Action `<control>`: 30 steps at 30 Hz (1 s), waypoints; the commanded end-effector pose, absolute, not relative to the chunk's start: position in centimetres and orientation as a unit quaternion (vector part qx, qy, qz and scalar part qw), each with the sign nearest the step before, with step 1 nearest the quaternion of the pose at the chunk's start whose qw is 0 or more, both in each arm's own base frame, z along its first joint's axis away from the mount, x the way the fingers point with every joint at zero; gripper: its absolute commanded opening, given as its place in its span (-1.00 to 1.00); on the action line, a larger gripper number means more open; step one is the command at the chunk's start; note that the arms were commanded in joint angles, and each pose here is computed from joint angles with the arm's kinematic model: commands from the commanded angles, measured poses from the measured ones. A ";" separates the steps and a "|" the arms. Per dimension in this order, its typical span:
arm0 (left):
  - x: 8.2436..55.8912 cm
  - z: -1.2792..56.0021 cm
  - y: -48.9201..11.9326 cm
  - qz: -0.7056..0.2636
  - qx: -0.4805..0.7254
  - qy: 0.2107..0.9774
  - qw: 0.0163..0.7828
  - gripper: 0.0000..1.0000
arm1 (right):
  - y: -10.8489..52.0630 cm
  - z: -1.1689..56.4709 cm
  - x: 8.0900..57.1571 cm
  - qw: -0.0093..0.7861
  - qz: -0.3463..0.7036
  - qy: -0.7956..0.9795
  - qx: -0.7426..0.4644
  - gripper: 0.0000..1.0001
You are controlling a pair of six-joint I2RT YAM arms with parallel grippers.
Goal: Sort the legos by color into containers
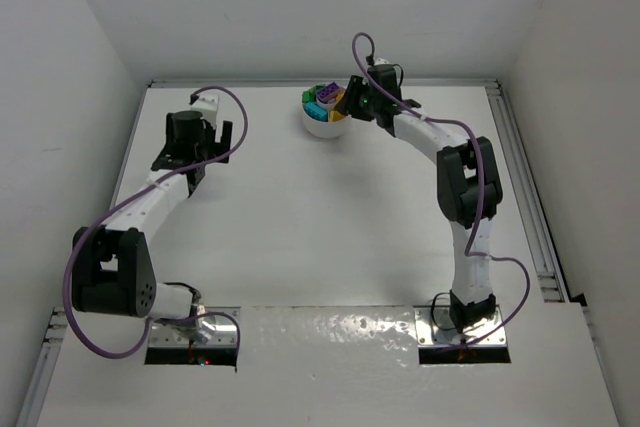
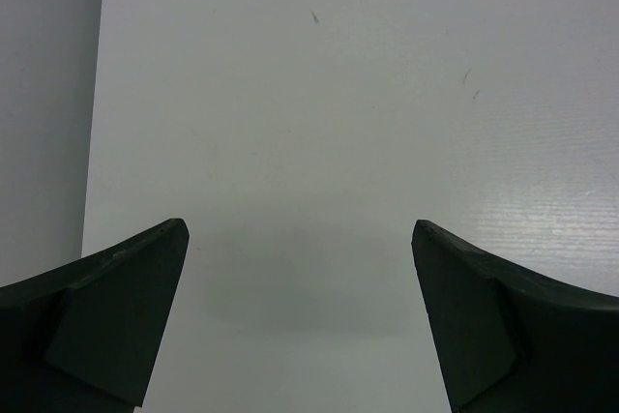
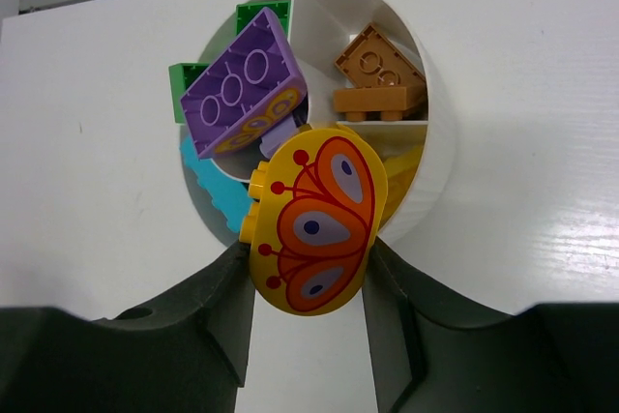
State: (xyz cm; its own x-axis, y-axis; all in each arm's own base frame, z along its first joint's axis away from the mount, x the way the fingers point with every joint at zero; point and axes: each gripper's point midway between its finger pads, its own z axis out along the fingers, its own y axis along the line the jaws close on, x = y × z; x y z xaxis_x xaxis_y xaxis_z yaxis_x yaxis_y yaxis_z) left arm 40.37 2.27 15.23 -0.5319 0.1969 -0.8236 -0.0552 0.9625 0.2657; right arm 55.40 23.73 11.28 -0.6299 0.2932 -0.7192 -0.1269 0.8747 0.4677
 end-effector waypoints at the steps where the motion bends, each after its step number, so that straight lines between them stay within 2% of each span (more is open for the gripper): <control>1: 40.9 17.4 2.4 0.135 0.037 0.846 0.515 1.00 | 24.2 14.7 56.5 0.465 0.257 0.846 0.034 -0.12; 30: 40.7 17.5 2.2 0.130 0.038 0.845 0.517 1.00 | 24.0 13.5 56.7 0.445 0.237 0.863 0.025 0.17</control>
